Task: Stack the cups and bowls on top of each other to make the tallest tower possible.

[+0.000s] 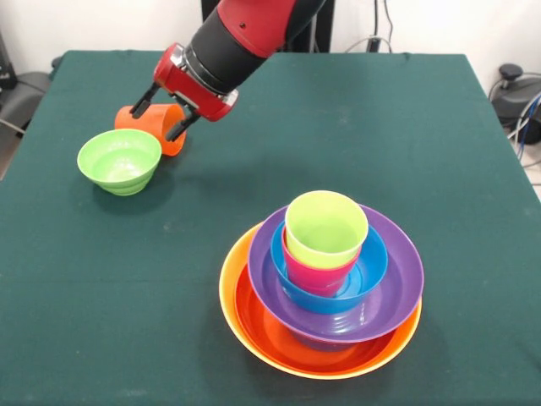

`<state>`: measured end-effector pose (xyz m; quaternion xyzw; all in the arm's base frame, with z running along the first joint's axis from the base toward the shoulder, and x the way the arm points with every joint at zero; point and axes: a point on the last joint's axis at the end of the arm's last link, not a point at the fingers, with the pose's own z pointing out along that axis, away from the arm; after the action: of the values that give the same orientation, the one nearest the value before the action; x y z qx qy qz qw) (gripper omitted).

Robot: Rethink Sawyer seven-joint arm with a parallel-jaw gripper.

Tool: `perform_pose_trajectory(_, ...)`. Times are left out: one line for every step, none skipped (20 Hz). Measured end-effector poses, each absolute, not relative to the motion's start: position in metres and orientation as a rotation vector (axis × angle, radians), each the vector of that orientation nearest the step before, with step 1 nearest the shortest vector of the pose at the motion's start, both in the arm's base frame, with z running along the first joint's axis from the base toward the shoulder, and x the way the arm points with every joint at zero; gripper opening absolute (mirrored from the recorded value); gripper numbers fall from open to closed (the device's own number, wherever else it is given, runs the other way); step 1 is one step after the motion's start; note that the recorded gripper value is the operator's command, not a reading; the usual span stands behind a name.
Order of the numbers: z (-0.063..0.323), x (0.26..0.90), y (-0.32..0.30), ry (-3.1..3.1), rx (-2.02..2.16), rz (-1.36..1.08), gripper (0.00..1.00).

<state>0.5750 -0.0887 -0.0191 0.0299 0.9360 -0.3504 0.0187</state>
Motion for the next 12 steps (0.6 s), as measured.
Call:
perform_pose_trajectory(-0.02,0.575,-0.089,2.906,0.093,-1.089,1.0)
perform_pose_trajectory(-0.021,0.574,-0.089,2.908,0.093,-1.092,1.0)
perform_pose_trajectory(-0.022,0.573,-0.089,2.911,0.094,-1.094,1.0)
perform_pose_trajectory(-0.024,0.571,-0.089,2.913,0.095,-1.096,1.0)
perform_pose_trajectory(-0.026,0.57,-0.089,2.916,0.095,-1.097,1.0)
perform_pose_trajectory(-0.027,0.569,-0.089,2.919,0.095,-1.098,1.0)
perform_pose_trajectory(-0.032,0.567,-0.09,2.924,0.094,-1.099,1.0)
perform_pose_trajectory(-0.035,0.565,-0.09,2.927,0.092,-1.099,1.0)
perform_pose_trajectory(-0.038,0.564,-0.089,2.931,0.09,-1.099,1.0)
perform_pose_trajectory(-0.041,0.562,-0.089,2.933,0.088,-1.1,1.0)
perform_pose_trajectory(-0.043,0.56,-0.09,2.937,0.088,-1.102,1.0)
perform_pose_trajectory(-0.045,0.559,-0.09,2.94,0.087,-1.104,1.0)
